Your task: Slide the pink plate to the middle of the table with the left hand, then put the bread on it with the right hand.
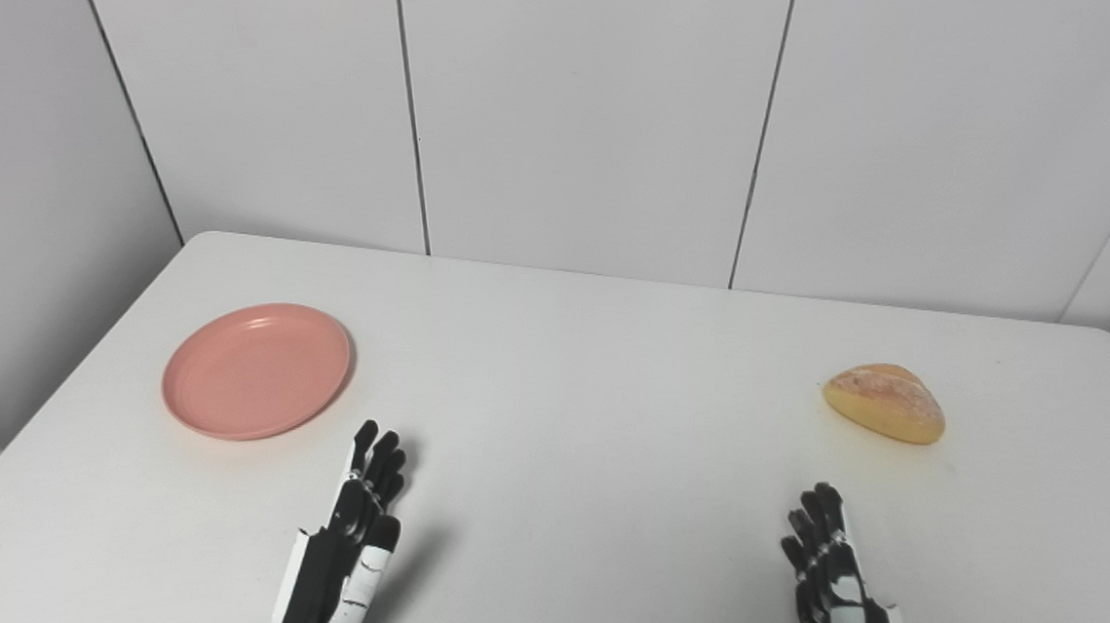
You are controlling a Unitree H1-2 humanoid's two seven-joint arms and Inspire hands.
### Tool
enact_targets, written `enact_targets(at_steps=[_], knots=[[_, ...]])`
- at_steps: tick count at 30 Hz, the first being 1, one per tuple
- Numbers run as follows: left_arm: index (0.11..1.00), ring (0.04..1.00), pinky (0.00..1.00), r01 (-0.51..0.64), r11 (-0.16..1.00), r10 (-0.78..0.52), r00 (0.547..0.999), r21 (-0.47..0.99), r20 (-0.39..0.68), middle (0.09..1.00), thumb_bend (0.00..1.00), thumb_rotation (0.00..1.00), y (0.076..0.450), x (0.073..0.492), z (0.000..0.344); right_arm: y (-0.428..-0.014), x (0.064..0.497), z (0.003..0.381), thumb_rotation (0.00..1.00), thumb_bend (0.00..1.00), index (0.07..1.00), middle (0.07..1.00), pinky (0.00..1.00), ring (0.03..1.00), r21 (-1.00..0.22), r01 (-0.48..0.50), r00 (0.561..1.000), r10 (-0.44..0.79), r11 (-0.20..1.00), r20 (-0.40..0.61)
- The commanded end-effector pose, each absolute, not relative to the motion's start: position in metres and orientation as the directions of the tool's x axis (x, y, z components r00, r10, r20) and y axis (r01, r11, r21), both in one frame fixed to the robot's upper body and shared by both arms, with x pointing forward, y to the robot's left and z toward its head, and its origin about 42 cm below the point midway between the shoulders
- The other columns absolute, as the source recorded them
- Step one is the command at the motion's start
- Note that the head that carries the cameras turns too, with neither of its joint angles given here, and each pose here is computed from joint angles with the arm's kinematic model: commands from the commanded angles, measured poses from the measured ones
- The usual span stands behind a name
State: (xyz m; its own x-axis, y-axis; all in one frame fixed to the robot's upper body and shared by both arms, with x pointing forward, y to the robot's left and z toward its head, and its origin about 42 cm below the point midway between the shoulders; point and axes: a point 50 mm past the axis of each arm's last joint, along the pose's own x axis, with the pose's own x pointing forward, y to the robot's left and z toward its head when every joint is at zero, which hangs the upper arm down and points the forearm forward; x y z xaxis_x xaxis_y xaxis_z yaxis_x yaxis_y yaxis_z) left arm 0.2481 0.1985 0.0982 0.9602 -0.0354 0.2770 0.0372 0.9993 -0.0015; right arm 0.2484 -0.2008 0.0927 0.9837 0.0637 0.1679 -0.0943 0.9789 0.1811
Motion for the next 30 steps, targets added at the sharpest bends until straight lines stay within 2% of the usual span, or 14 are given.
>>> enact_targets(at_steps=[1, 14, 22, 30], knots=[[1.000, 0.980, 0.98, 0.061, 0.997, -0.048, 0.970, -0.049, 0.239, 0.986, 0.74, 0.80, 0.171, 0.256, 0.088, -0.225, 0.257, 0.072, 1.00, 0.85, 1.000, 1.000, 1.00, 1.000, 0.141, -0.054, 0.994, 0.040, 0.988, 0.098], [1.000, 0.961, 0.95, 0.066, 0.997, -0.053, 0.969, -0.045, 0.243, 0.971, 0.66, 0.74, 0.170, 0.261, 0.080, -0.225, 0.261, 0.064, 1.00, 0.87, 1.000, 1.000, 1.00, 1.000, 0.139, -0.061, 0.995, 0.049, 0.988, 0.089], [1.000, 0.952, 0.95, 0.062, 0.996, -0.045, 0.970, -0.065, 0.238, 0.967, 0.68, 0.73, 0.169, 0.259, 0.082, -0.224, 0.258, 0.067, 1.00, 0.86, 1.000, 1.000, 1.00, 1.000, 0.144, -0.069, 0.995, 0.057, 0.987, 0.087], [0.988, 0.904, 0.86, 0.067, 0.994, -0.042, 0.961, -0.087, 0.272, 0.938, 0.77, 0.71, 0.166, 0.271, 0.098, -0.226, 0.257, 0.067, 1.00, 0.83, 1.000, 1.000, 1.00, 1.000, 0.139, -0.069, 0.995, 0.058, 0.988, 0.081]])
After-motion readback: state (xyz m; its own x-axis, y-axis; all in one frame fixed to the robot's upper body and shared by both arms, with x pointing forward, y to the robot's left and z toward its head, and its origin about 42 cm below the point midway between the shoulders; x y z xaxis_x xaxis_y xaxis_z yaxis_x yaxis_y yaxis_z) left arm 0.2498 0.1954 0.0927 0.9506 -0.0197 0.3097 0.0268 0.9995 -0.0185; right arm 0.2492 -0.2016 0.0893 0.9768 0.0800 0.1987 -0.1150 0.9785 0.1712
